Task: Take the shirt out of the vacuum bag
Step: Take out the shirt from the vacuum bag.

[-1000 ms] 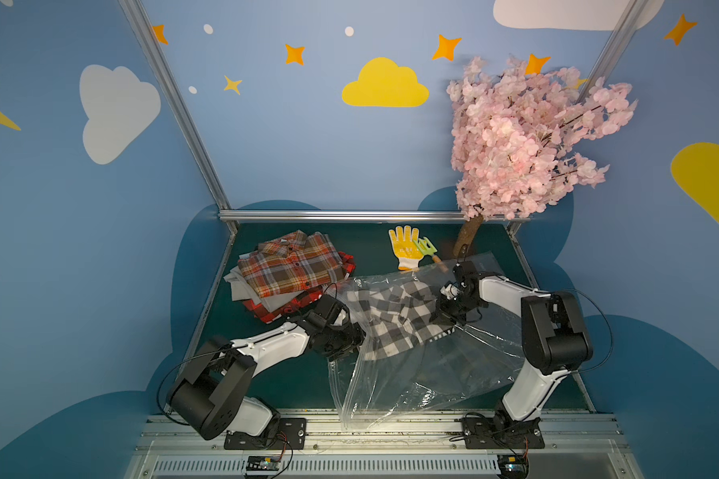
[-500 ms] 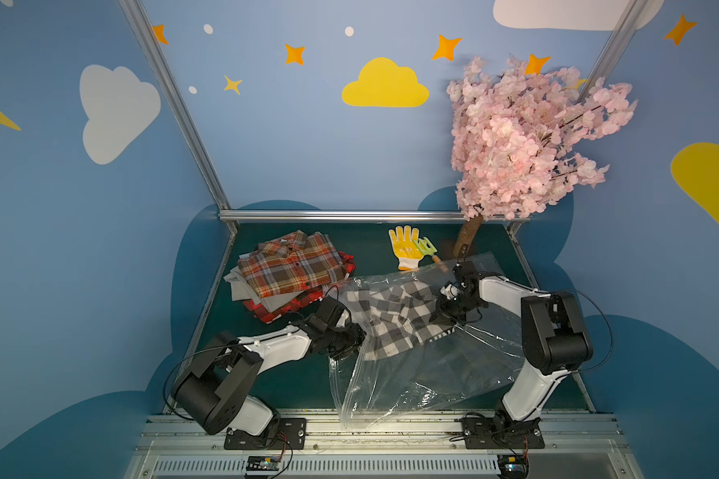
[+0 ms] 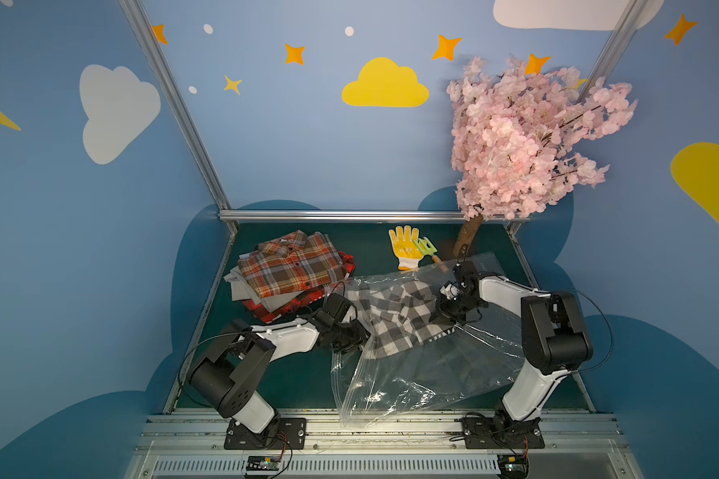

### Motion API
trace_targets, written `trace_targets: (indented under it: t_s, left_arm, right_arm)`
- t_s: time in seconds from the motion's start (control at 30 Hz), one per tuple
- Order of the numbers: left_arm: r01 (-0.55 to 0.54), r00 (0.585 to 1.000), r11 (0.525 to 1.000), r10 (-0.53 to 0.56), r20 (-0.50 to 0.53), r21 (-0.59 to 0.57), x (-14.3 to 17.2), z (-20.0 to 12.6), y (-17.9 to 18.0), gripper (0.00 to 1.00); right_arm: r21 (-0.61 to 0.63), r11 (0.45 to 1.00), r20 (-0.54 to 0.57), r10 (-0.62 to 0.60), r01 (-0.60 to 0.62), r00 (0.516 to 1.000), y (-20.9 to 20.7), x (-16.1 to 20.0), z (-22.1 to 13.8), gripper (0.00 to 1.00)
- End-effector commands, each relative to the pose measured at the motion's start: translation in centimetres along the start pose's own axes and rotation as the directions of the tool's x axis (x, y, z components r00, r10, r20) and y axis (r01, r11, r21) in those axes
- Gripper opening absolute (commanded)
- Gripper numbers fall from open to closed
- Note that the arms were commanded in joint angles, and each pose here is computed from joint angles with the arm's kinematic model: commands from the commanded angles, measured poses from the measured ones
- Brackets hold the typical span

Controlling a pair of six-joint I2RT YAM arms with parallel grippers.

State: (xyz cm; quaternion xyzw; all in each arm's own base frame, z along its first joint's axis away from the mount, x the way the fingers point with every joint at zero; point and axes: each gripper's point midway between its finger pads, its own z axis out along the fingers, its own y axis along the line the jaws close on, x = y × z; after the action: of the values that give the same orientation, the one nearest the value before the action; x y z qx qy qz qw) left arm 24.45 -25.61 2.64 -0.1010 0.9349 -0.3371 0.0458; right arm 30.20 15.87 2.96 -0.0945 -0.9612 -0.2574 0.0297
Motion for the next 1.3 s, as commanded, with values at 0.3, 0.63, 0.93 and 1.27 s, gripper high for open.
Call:
trace_targets:
  t_s: [0.3,0.63,0.93,1.27]
  left_arm:
    - [-0.058,0.998,0.989,0.054,-0.033,-0.138,0.6,-0.5,2.2,0.05]
    - [-0.151,0.989,0.989,0.151,0.0,-0.003,-0.3,-5.1,-4.6,0.04]
    - [-0.189,0.981,0.982,0.187,0.056,0.028,-1.0,-8.4,-6.6,0.04]
    - [-0.256,0.959,0.962,0.24,0.152,0.093,-3.7,-13.8,-10.2,0.04]
  right_arm:
    - [-0.076,0.997,-0.013,-0.031,0.03,0.999,1.5,0.7,-0.3,0.3]
    - [-0.07,0.997,0.075,0.039,-0.034,0.996,-0.7,-0.6,-3.5,0.6]
    - [-0.028,0.981,0.099,0.193,-0.191,0.976,-5.7,-1.4,-2.0,0.59]
    - [-0.015,0.944,0.171,0.326,-0.329,0.93,-9.0,-1.9,-2.7,0.67]
